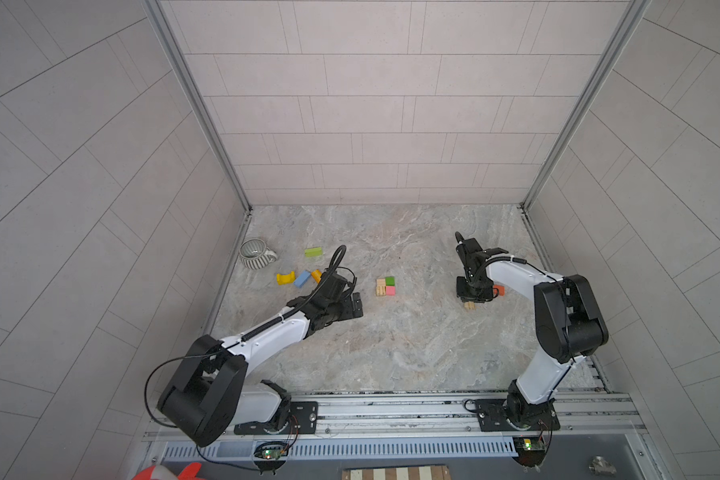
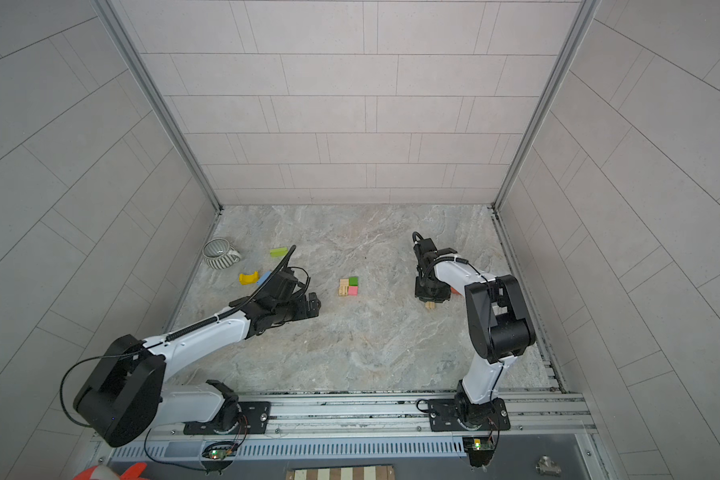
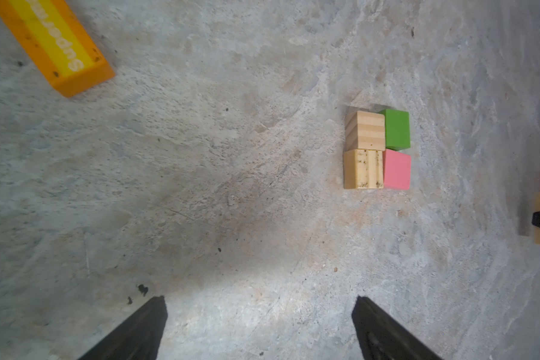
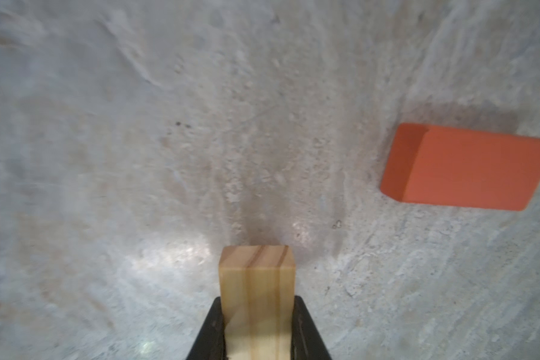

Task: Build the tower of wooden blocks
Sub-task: 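Lift the wood block and carry it over the cube cluster with the right gripper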

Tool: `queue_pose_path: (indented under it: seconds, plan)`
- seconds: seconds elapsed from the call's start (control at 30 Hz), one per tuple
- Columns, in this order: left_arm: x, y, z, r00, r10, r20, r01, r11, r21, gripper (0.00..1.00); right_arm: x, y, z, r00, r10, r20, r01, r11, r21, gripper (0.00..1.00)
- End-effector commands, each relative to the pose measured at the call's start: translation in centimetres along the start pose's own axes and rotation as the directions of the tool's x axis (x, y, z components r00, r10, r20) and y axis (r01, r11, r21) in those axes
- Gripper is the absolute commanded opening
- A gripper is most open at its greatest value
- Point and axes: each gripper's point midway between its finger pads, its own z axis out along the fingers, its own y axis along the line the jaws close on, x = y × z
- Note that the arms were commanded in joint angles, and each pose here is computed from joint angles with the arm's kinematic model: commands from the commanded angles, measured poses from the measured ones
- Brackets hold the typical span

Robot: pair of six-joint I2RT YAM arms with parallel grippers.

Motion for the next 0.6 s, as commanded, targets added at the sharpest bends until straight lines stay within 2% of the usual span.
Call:
queue_pose_path:
  seconds: [0.0, 0.07, 0.17, 0.33, 0.57]
  plan:
    - [-1.5, 1.1, -1.9, 0.996, -0.028, 0.087, 0.032, 0.998, -0.046, 1.00, -0.8, 1.2, -3.1, 0.998, -0.029, 0.057, 0.029, 1.000, -0.006, 0.13]
    - [-2.0, 2.3, -2.5, 0.986, -0.062, 0.156, 0.076, 0.993, -0.088, 1.00, -1.1, 2.7, -3.9, 0.996, -0.048, 0.076, 0.050, 0.999, -0.022, 0.13]
    - [-2.4, 3.8, -3.3, 0.977, -0.086, 0.195, 0.116, 0.983, -0.144, 1.00, -1.5, 4.9, -5.1, 0.992, -0.071, 0.105, 0.076, 0.996, -0.046, 0.12]
    - [-2.6, 5.5, -4.4, 0.974, -0.095, 0.206, 0.147, 0.957, -0.250, 1.00, -2.1, 9.7, -6.4, 0.983, -0.104, 0.152, 0.120, 0.988, -0.098, 0.13]
    - [-2.1, 8.1, -5.5, 0.983, -0.038, 0.178, 0.110, 0.904, -0.414, 1.00, -2.4, 15.3, -6.3, 0.976, -0.148, 0.161, 0.170, 0.977, -0.132, 0.12]
